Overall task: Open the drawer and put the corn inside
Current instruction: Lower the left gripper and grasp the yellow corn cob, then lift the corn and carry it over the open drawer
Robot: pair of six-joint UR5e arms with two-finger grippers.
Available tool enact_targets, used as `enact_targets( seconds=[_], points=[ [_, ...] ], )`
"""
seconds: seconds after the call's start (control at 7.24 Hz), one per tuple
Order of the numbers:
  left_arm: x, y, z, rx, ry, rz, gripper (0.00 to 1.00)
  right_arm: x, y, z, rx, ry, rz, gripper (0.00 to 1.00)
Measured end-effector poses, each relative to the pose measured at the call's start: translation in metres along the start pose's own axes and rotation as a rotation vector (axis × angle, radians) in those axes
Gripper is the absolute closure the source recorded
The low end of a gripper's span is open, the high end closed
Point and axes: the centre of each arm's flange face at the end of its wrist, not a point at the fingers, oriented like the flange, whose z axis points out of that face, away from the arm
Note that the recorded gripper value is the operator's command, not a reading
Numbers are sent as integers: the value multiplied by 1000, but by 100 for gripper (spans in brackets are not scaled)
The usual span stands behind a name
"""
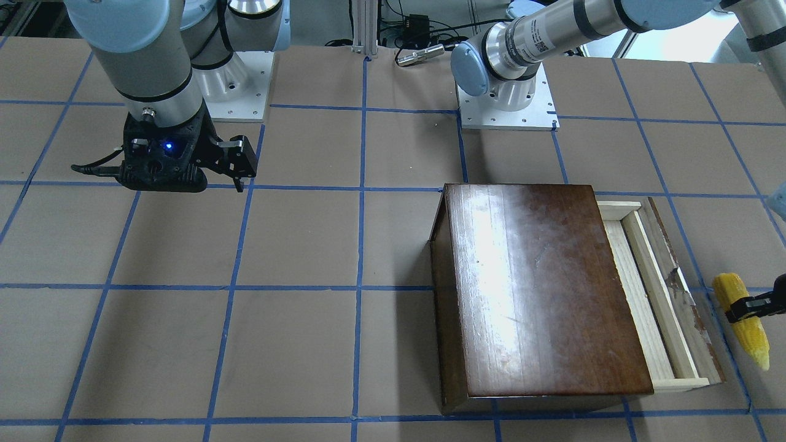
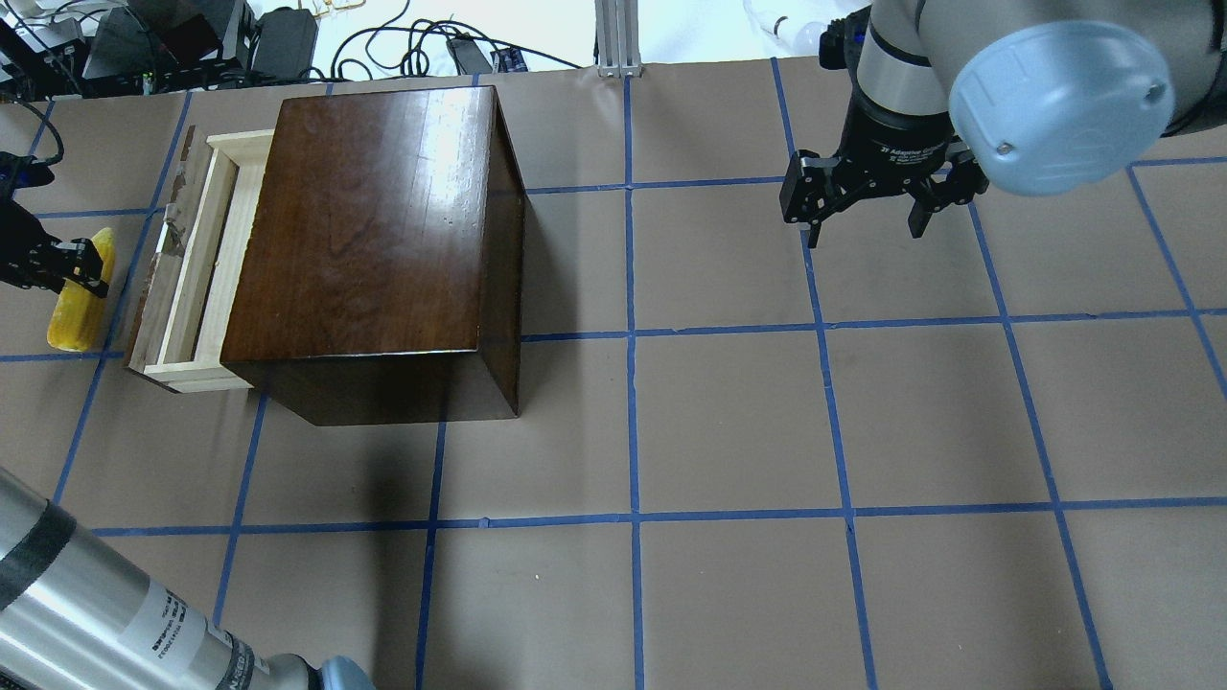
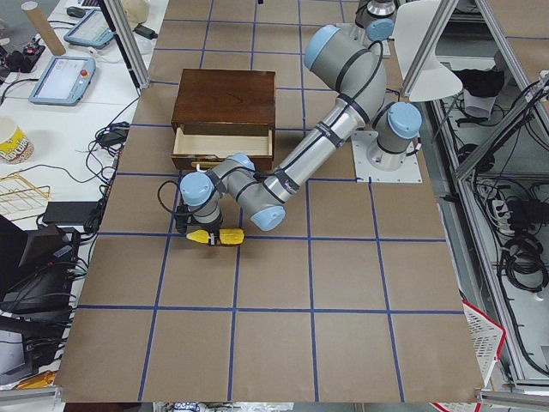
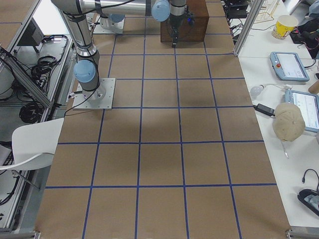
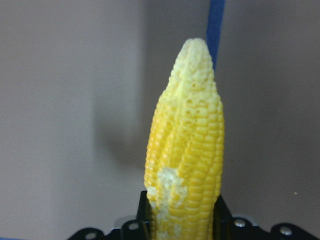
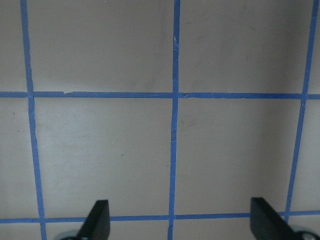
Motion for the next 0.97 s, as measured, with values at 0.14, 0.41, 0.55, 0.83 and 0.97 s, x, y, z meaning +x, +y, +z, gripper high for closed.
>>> enact_targets(
  seconds=[0.14, 0.41, 0.55, 0.83, 0.97],
  points=[
    [6, 0, -21, -1, 1, 8, 100, 0, 0, 0, 0, 0, 0, 0],
    [16, 4, -91, -4, 4, 22, 100, 0, 0, 0, -1, -1, 0, 0],
    [31, 5, -136, -3, 4, 41, 100, 0, 0, 0, -1, -1, 0, 0],
    [77, 10, -208, -3, 7, 91, 100, 0, 0, 0, 0, -1, 0, 0],
    [99, 14, -229, 7, 9, 113, 100, 0, 0, 0, 0, -2, 0, 0]
  ],
)
